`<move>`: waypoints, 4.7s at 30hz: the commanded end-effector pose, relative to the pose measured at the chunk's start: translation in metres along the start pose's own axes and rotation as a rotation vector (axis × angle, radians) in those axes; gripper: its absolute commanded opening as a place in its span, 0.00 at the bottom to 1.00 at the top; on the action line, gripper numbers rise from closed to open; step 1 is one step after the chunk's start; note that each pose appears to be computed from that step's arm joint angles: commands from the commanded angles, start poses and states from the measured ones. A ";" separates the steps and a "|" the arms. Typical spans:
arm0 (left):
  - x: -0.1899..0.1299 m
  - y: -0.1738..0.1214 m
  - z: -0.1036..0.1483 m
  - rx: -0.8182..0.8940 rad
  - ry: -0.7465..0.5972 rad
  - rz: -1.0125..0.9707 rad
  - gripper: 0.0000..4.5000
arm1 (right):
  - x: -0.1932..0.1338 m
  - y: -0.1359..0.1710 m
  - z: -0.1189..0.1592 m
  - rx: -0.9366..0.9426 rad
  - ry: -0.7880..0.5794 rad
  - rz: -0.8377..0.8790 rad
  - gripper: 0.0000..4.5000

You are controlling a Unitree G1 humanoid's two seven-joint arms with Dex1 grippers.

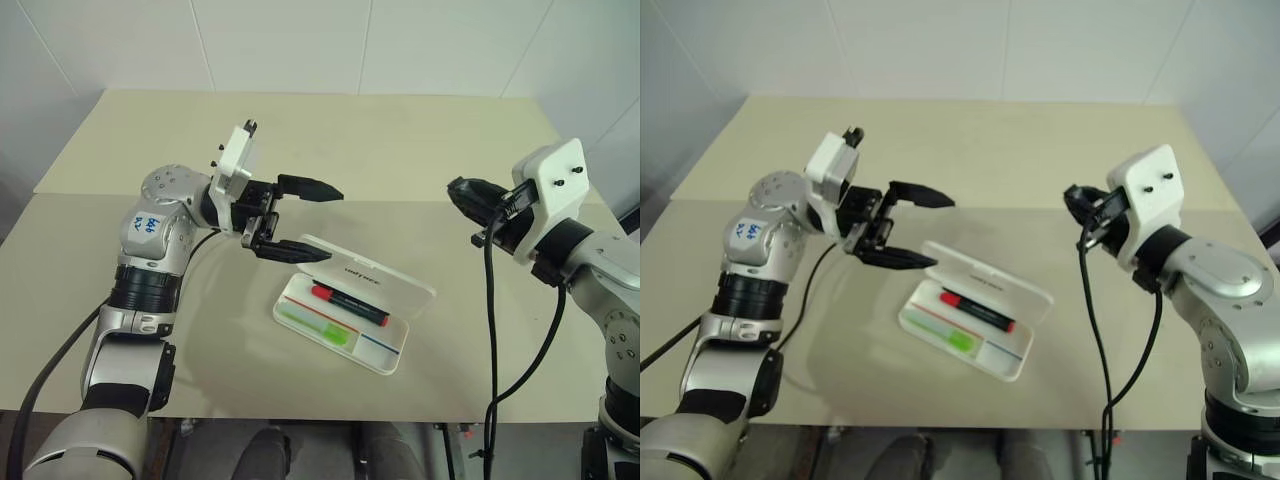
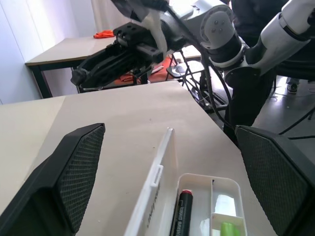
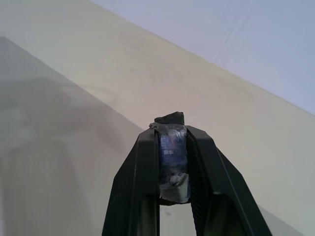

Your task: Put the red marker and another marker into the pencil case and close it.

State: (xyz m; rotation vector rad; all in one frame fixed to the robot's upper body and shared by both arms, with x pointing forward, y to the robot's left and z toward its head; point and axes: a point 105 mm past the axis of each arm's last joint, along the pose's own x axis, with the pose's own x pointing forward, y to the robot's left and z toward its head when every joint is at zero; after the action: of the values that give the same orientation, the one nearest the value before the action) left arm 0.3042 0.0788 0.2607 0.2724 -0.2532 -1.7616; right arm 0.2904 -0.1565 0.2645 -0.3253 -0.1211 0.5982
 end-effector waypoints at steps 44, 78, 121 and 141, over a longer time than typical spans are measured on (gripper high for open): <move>0.002 -0.087 -0.043 -0.029 0.185 -0.163 1.00 | -0.006 0.120 -0.076 0.039 0.329 0.547 0.09; -0.108 -0.083 -0.040 -0.019 0.510 0.114 1.00 | -0.015 0.128 -0.082 0.129 0.383 0.557 0.09; -0.086 -0.042 -0.001 -0.006 0.189 0.285 1.00 | -0.041 0.110 -0.047 0.146 0.307 0.614 0.87; -0.088 0.004 0.003 0.030 0.083 0.413 1.00 | -0.044 0.071 -0.031 0.087 0.252 0.392 1.00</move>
State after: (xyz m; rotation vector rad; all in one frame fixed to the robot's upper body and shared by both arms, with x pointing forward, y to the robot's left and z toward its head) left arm 0.3242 0.1642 0.2585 0.2534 -0.2189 -1.3500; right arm 0.2239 -0.1339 0.2015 -0.3077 0.2628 0.9582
